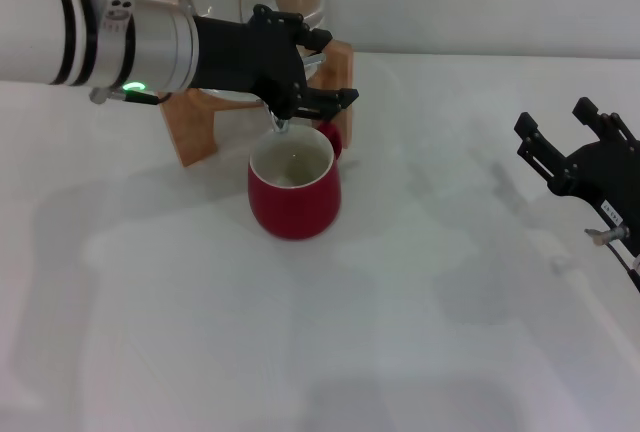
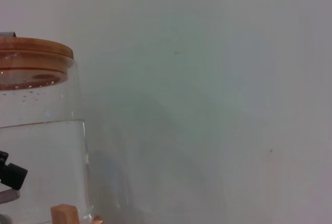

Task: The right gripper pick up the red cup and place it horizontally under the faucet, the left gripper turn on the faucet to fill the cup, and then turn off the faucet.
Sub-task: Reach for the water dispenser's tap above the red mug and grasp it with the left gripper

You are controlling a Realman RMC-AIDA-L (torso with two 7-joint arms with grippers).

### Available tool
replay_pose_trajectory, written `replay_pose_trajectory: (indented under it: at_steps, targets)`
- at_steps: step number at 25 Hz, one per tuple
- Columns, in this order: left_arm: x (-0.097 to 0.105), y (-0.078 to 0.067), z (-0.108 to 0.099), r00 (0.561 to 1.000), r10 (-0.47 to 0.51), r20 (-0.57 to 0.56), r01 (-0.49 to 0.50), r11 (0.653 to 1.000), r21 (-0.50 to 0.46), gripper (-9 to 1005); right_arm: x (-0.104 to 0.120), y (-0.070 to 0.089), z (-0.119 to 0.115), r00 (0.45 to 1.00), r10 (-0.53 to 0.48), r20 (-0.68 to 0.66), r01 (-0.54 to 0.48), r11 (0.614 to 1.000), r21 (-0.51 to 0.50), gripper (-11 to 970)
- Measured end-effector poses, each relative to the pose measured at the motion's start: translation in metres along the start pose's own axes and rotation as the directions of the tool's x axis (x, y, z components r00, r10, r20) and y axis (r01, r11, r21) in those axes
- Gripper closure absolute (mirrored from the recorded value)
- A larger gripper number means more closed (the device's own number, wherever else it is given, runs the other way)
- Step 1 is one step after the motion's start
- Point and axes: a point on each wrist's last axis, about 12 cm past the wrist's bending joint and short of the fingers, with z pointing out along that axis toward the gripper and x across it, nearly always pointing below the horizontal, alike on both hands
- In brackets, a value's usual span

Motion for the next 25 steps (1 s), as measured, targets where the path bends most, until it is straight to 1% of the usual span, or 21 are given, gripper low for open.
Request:
replay_pose_trajectory:
  at_steps: [15,25]
  targets:
    - [-0.0006,0.0023,0.0012,1.0,-0.008,0.009,0.008,1.0,-0.008,240,0.0006,-0.0005,-0.0011,1.0,0.0,-0.002,0.0,1.0,0.003,152]
    - [0.0036,0.0023,0.0002,1.0,-0.019,0.003,0.019,1.0,-0.014,239,0.0004,-0.0006,-0.0013,1.0,0.0,0.0,0.0,1.0,0.002,151]
